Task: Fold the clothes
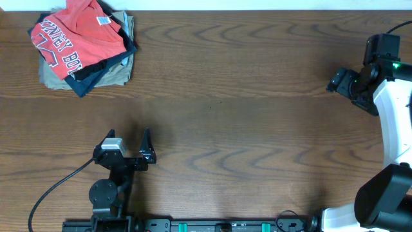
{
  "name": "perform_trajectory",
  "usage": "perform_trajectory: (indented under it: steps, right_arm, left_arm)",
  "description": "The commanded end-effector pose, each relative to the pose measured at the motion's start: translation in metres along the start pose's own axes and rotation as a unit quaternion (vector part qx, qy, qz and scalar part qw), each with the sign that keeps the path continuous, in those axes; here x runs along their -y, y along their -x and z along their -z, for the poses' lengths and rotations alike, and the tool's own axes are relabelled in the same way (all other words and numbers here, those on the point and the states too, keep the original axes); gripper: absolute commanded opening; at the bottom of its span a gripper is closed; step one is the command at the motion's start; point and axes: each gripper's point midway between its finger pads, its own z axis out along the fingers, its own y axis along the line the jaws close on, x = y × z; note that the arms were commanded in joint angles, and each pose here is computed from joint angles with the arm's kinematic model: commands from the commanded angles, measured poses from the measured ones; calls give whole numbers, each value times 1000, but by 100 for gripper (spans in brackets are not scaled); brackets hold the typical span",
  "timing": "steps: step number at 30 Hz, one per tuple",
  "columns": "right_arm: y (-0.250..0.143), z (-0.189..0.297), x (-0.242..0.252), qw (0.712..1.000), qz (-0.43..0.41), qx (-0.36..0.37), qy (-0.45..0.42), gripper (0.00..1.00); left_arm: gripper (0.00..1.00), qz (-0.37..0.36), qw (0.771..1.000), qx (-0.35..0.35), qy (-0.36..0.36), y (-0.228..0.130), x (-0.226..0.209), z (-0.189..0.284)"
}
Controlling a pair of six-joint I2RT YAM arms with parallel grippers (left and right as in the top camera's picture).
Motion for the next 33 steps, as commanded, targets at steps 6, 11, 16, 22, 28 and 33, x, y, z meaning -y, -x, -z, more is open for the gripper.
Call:
perform_trajectory:
  steps: [6,11,16,22,28,33]
  right_arm:
    - [2,0,3,1000,-1,3,-5,99]
    - [4,10,2,1000,-1,16,0,99]
    - [7,53,-9,997,9,71,30,99]
    - [-1,124,-24,984,30,156,85,99]
    - [-24,188,-41,961,64,225,151,99]
    - [-46,223,-36,942,75,266,188,99]
  left_arm:
    - [98,-3,1000,-25,-3,-15,0,-1]
    - [98,-3,1000,-25,-3,-15,0,-1]
    - [98,-3,1000,-25,-3,-15,0,-1]
    - [98,-3,1000,-25,-3,-15,0,-1]
    - [98,-3,1000,-25,-3,-15,0,-1]
    - [98,-3,1000,-25,-3,-15,0,-1]
